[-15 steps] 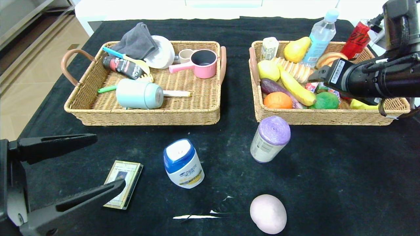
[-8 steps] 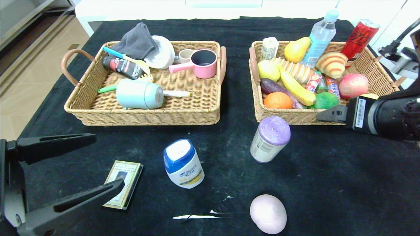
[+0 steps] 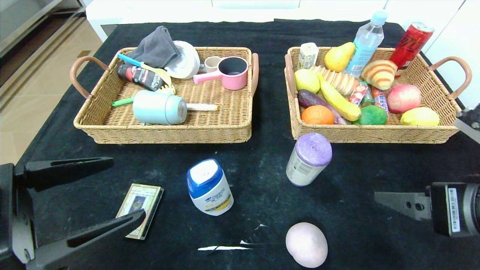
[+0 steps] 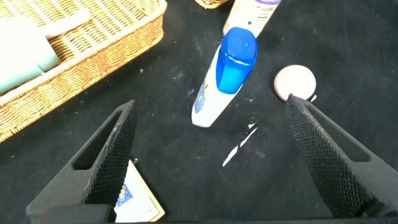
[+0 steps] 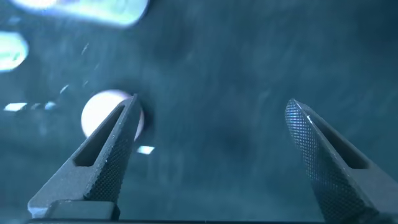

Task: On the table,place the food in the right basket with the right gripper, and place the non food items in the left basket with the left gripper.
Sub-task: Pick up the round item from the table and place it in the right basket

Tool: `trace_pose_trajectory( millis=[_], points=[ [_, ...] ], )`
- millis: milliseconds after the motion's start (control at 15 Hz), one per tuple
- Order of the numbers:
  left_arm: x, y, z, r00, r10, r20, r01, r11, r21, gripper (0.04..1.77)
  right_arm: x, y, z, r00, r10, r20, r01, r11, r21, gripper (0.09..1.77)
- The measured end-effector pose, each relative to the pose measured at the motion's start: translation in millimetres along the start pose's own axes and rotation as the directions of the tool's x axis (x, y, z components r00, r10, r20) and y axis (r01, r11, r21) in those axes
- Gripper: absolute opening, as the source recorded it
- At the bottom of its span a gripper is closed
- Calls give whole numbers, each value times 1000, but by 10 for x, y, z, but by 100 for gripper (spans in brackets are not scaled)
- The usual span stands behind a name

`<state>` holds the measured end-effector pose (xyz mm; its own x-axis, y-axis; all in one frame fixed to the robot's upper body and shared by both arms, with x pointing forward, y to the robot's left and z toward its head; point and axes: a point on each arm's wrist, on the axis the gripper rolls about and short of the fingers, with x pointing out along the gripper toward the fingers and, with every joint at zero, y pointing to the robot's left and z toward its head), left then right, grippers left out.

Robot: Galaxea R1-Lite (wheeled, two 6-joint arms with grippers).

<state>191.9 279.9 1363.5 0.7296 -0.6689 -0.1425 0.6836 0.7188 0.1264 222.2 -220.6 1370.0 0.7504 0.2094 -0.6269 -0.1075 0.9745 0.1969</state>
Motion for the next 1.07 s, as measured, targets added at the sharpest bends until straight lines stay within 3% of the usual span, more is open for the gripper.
trace_pose_trajectory(
  millis=[200,333,467,733,1067],
  points=[
    [13,3,-4,1000,-2,-4,2,1000,-1,172,47,89,-90,999,19,-37,-18,999,37,170],
    [14,4,-3,1000,-1,-2,1,1000,-1,172,146,199,-136,999,-9,-47,11,999,40,170],
    [8,2,1,1000,-1,1,1,1000,1,172,242,335,-199,998,-56,-32,56,998,18,170],
    [1,2,10,1000,1,7,-1,1000,3,172,327,520,-318,997,-42,-64,39,998,-42,170],
    [-1,1,10,1000,1,7,-1,1000,3,172,397,703,-305,1000,-10,20,10,1000,6,170]
  ],
)
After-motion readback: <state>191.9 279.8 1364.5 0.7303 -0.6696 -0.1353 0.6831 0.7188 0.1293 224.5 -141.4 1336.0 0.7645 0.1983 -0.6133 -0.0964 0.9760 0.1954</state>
